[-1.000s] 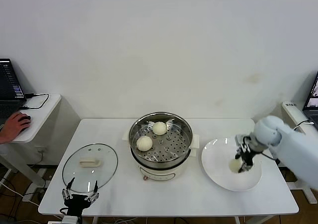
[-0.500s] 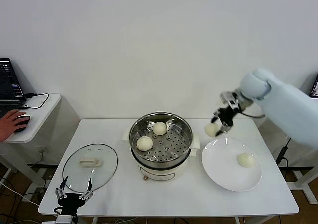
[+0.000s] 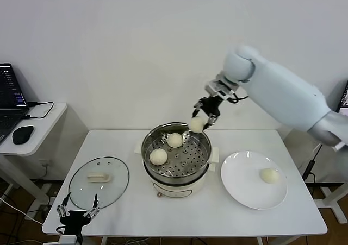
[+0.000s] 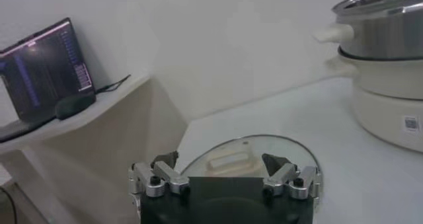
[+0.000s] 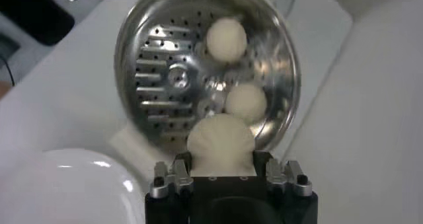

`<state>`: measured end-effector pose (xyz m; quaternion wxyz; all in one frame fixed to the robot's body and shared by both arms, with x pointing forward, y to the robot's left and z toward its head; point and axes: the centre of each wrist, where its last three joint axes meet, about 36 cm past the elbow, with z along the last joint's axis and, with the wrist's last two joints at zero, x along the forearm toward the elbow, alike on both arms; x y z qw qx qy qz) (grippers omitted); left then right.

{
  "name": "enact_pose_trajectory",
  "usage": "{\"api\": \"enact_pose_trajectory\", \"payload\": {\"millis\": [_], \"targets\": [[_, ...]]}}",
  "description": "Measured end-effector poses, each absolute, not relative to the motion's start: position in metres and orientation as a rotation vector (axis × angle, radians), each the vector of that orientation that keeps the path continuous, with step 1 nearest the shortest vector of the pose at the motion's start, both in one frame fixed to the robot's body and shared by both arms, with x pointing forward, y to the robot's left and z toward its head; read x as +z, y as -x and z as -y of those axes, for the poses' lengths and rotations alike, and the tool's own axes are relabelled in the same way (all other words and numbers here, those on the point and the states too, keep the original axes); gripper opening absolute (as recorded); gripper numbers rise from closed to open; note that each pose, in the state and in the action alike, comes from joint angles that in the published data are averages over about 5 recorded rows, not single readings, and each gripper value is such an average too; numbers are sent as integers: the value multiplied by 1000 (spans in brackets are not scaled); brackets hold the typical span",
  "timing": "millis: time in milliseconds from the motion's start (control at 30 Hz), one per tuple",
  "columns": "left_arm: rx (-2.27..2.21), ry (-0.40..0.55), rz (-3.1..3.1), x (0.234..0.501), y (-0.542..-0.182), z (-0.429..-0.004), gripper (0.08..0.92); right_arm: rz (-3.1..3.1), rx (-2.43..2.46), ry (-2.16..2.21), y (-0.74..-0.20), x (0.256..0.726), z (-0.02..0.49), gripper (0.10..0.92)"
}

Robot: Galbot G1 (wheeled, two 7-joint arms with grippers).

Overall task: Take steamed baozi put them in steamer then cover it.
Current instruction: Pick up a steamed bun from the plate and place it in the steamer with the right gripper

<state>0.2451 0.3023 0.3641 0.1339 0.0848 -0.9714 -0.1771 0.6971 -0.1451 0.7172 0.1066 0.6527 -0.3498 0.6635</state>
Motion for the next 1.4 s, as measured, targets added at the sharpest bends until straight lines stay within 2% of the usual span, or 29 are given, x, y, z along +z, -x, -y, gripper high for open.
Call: {"api": "enact_pose_trajectory", "payload": {"millis": [233,733,1400], "targets": [[-502,-251,2826,364,-246,-301,823,798,2129,-1982,-678,702,105,577],[-496,-252,2834,368,-246,-300,823,448,2294,-2103,-627,639,45,577],[-495,-233,2823,360,-252,-304,823,296,2318,-2164,-599,600,28,577]]}}
